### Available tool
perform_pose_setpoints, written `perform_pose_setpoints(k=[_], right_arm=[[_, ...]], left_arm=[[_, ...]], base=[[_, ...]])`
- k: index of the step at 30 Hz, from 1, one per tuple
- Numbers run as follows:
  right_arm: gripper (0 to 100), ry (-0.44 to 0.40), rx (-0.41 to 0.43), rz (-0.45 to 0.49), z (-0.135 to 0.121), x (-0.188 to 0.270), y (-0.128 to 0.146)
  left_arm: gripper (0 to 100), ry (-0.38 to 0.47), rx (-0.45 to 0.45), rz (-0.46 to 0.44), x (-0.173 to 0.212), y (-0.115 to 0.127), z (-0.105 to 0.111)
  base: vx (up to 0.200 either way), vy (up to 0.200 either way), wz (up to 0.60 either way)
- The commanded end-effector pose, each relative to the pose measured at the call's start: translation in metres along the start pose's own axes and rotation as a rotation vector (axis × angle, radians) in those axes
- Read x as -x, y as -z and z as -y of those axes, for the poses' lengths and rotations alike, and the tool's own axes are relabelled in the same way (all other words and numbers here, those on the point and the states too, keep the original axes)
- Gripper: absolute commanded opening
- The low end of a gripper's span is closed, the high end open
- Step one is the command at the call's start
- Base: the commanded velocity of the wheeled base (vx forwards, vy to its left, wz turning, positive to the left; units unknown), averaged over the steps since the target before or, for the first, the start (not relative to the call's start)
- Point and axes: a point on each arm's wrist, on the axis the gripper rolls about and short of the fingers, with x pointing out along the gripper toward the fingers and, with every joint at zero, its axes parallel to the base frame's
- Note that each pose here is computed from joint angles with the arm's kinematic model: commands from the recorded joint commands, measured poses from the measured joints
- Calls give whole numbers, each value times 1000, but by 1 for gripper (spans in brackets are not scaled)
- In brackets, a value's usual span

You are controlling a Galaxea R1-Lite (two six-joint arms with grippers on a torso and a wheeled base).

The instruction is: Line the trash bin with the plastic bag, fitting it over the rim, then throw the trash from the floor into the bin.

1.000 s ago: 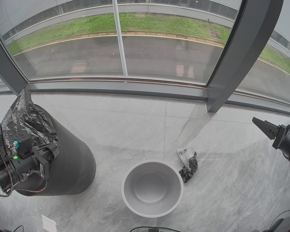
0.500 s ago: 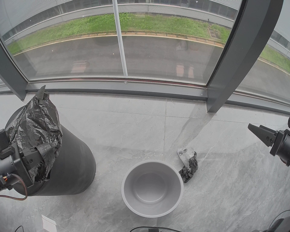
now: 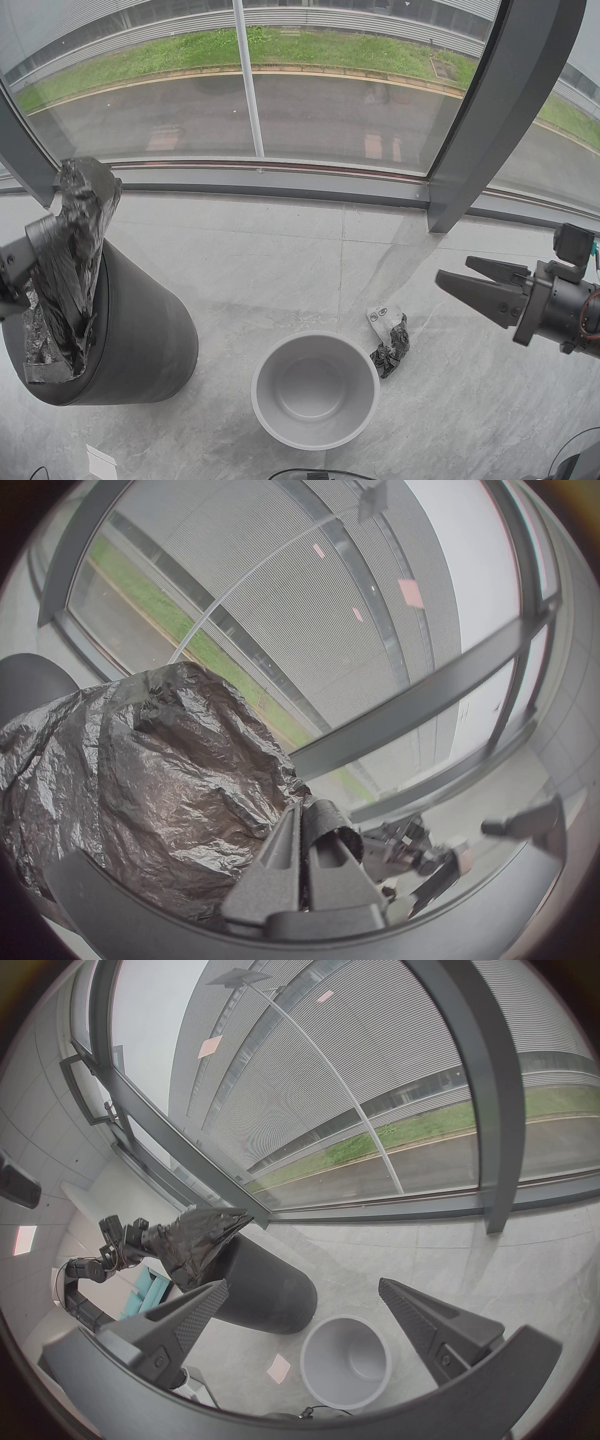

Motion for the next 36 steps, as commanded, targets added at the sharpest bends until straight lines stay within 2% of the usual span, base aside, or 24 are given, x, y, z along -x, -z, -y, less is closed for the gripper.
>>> perform_pose_setpoints(k=[1,2,3,6,9,13,17,25,31,36], right_arm=[[100,-41,11,-74,-21,-52,6],[100,-41,11,-74,-21,-52,6],[100,-73,15,-75,-30,-59,5],[100,-123,22,-86,-44,-68,6],[100,-150,26,-106,-52,-71,11],[100,-196,35,-171,-65,-74,28],[100,-164,39,-179,-64,-78,33],[100,-149,42,-199,-60,-89,51],[100,-140,42,-201,-56,-101,66],[100,-129,44,-220,-53,-105,72]], left_arm=[[0,24,115,79,-22,-36,12],[0,24,115,79,-22,-36,12],[0,44,173,93,-30,-45,18],[0,44,258,124,-43,-54,25],[0,41,282,119,-53,-52,29],[0,18,324,77,-76,-39,38],[0,43,335,46,-85,-33,47],[0,88,326,29,-105,-42,63],[0,70,318,12,-116,-40,64],[0,104,306,-16,-116,-36,72]], base=[[0,0,0],[0,0,0],[0,0,0],[0,0,0],[0,0,0],[0,0,0],[0,0,0],[0,0,0],[0,0,0],[0,0,0]])
